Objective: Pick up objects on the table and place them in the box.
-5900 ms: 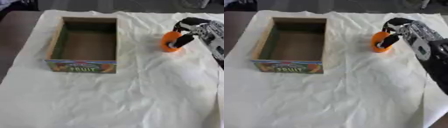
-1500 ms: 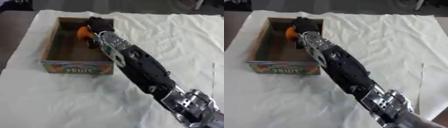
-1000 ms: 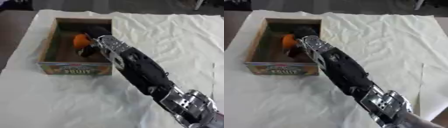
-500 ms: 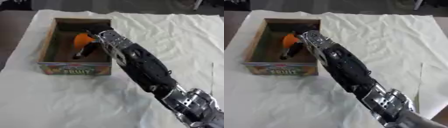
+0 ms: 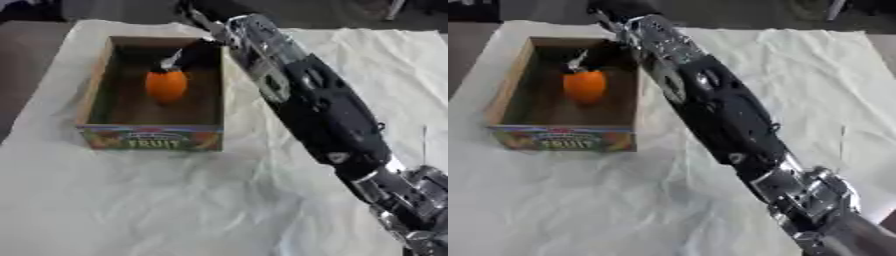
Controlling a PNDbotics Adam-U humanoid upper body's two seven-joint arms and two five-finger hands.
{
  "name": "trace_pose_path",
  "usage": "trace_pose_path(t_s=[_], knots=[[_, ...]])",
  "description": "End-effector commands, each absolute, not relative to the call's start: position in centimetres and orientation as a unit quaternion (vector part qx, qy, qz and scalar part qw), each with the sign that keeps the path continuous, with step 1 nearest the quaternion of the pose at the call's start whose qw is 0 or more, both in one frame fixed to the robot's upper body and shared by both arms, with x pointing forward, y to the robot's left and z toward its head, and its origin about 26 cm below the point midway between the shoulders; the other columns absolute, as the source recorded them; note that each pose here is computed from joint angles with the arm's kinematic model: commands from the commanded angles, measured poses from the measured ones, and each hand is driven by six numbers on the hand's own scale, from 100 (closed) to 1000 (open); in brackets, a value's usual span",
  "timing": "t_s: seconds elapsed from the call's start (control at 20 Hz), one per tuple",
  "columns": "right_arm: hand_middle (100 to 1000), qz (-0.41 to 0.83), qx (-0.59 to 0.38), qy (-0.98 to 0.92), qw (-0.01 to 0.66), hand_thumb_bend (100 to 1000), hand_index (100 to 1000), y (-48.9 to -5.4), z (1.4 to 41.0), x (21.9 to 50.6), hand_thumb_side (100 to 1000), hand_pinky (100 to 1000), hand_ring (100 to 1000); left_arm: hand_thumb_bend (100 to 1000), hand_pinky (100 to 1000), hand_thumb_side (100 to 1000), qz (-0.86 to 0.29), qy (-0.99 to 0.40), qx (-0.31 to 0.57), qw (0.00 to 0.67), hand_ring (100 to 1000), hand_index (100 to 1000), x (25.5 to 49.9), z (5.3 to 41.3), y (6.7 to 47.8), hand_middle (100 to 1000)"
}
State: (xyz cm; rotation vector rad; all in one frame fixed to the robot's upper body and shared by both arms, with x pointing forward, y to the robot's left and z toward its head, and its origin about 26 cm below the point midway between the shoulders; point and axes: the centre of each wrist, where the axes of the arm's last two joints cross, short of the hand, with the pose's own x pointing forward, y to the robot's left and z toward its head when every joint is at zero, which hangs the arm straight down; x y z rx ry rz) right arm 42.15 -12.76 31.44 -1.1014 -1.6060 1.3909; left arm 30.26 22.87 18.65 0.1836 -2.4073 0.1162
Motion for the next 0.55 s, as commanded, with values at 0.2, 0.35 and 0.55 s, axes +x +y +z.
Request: trace_pose_path(t_s=[0.2, 0.35, 0.55], knots=[[783, 0.465, -0.447, -0.686, 0.337, 546, 928, -16.9, 35.6, 39.3, 864, 889, 853, 100, 321, 744, 0.043, -0.935, 0.083, 0.342, 712, 730, 30.0, 19.2, 23.4, 840], [765, 0.424, -0.456, -0.709, 0.332, 465, 921, -19.1, 36.4, 38.0, 863, 887, 840, 100, 320, 744, 0.043, -0.934, 0.087, 0.344, 713, 730, 30.0, 19.1, 23.5, 841], [765, 0.372, -0.462, -0.736, 0.326, 383, 918, -21.6, 36.8, 36.0, 881, 894, 839, 100, 320, 743, 0.044, -0.934, 0.090, 0.344, 713, 730, 30.0, 19.1, 23.6, 841]])
